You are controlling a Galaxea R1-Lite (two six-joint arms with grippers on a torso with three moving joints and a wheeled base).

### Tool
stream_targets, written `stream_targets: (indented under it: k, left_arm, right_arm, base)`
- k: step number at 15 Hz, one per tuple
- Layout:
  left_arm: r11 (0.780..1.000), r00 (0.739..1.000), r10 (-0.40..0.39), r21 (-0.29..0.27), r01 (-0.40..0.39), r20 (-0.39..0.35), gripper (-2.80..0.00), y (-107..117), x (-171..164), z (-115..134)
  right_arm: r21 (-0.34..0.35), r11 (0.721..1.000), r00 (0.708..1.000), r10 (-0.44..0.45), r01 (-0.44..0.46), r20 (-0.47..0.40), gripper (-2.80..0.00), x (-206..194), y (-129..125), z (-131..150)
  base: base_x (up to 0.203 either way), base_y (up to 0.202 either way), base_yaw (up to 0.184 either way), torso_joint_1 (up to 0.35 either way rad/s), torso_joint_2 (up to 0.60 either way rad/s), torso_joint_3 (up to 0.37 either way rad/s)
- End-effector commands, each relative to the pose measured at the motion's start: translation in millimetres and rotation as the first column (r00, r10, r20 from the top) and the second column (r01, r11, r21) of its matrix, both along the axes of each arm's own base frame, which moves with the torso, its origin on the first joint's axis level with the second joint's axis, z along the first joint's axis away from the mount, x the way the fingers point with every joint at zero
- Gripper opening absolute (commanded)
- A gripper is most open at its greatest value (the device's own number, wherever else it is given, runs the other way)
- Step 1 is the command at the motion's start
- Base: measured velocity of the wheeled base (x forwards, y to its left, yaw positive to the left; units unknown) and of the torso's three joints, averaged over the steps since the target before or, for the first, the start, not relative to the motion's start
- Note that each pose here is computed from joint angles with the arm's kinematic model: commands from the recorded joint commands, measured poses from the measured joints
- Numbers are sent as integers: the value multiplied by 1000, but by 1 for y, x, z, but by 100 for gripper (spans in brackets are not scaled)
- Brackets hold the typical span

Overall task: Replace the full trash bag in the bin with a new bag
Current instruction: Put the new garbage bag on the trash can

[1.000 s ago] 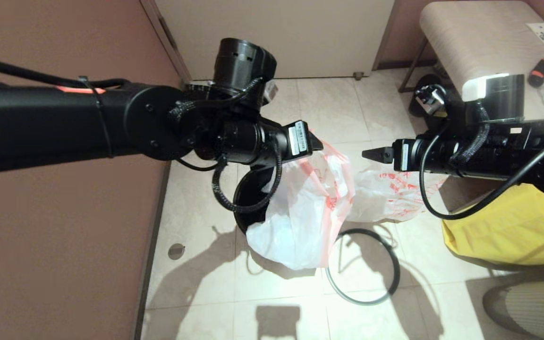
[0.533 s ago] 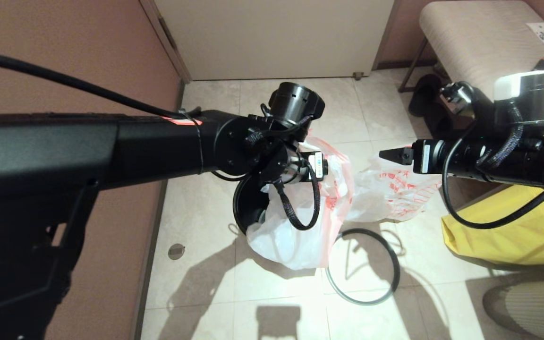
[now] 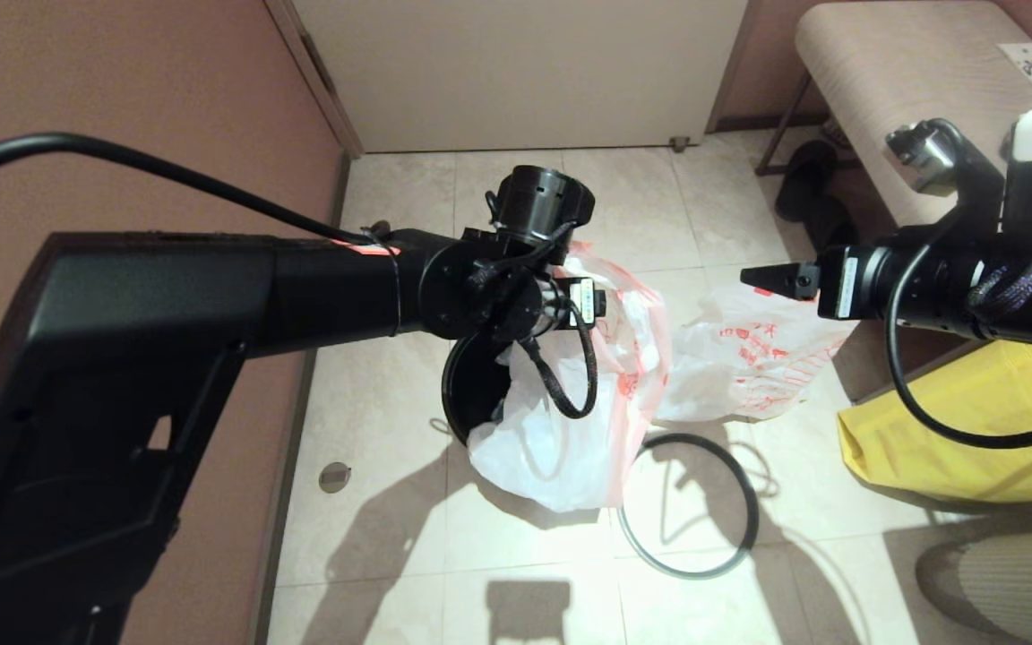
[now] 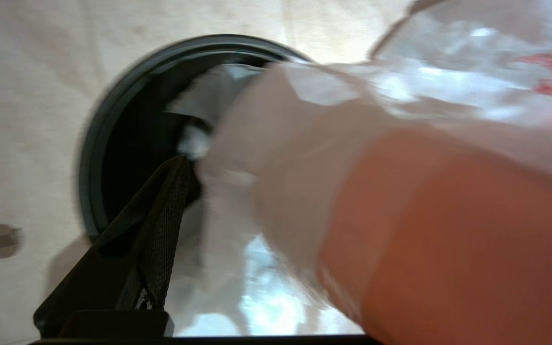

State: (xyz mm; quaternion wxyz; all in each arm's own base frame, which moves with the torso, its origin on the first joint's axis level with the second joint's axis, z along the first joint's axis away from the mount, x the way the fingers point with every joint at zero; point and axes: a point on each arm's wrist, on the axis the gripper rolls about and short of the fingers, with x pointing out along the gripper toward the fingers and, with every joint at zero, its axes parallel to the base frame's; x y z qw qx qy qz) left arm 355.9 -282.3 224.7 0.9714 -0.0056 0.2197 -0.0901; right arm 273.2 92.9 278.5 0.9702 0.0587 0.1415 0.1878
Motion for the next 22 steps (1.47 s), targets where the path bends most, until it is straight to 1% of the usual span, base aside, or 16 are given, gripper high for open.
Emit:
stream_targets:
  k: [1,3,4,5,6,8,9,10,12,13,15,16,17,19,21,22]
  left_arm:
    - [998,999,49,27,-49,-1,0,12,11,-5]
    - [997,997,80,20,-81,20,0,25,9,9]
    - [996,996,87,22,-87,20,-280,30,5,14]
    - [995,996,90,36,-90,2,-280,35,0,16]
    - [994,995,96,58,-94,-33,-280,38,-4,13]
    - [991,991,119,69,-115,-67,-280,48,-6,10]
    - [989,988,134,73,-129,-74,-280,54,-3,8]
    - [987,986,146,74,-140,-78,-280,59,1,7]
    - [983,982,172,75,-166,-84,-280,71,8,6]
    - [983,981,176,64,-171,-82,-280,77,9,9]
    - [983,980,179,49,-175,-82,-280,83,11,12]
    - [983,980,179,49,-175,-88,-280,82,11,10]
    - [984,980,178,51,-173,-91,-280,81,10,9]
    - [985,980,171,58,-165,-98,-280,80,7,12]
    - [986,983,160,50,-156,-88,-280,78,1,18]
    - [988,984,153,49,-149,-87,-280,77,-2,20]
  right_arm:
    - [-3,1000,1000,12,-12,13,0,-7,1,6]
    - [-29,1000,1000,7,-7,5,0,-16,1,9]
    - [-36,999,1000,-5,5,5,0,-18,3,9]
    - [-41,999,1000,-9,10,3,0,-18,6,8]
    - [-42,999,1000,2,-2,0,0,-19,9,8]
    - [-44,999,999,32,-33,-9,0,-21,18,6]
    - [-50,998,998,49,-50,-34,0,-22,23,2]
    - [-59,996,996,64,-68,-62,0,-22,29,-3]
    - [-52,996,992,64,-70,-106,0,-14,34,-14]
    - [-53,996,989,63,-70,-136,0,-7,38,-22]
    - [-68,994,979,73,-87,-192,0,5,44,-41]
    - [-77,992,974,85,-103,-211,0,11,49,-50]
    - [-88,989,972,99,-120,-214,0,18,53,-60]
    - [-121,980,978,137,-157,-160,0,33,61,-78]
    - [-151,963,973,209,-221,-95,0,50,69,-97]
    - [-176,952,967,238,-251,-89,0,57,72,-108]
  base:
    - [0,0,0,0,0,0]
    - [0,0,0,0,0,0]
    - [0,0,0,0,0,0]
    - [0,0,0,0,0,0]
    - [0,0,0,0,0,0]
    - [0,0,0,0,0,0]
    - [0,0,0,0,0,0]
    - [0,0,0,0,0,0]
    - [0,0,0,0,0,0]
    - [0,0,0,0,0,0]
    - [0,0,0,0,0,0]
    - [0,0,0,0,0,0]
    - [0,0,0,0,0,0]
    - [0,0,0,0,0,0]
    - [0,0,0,0,0,0]
    - [0,0,0,0,0,0]
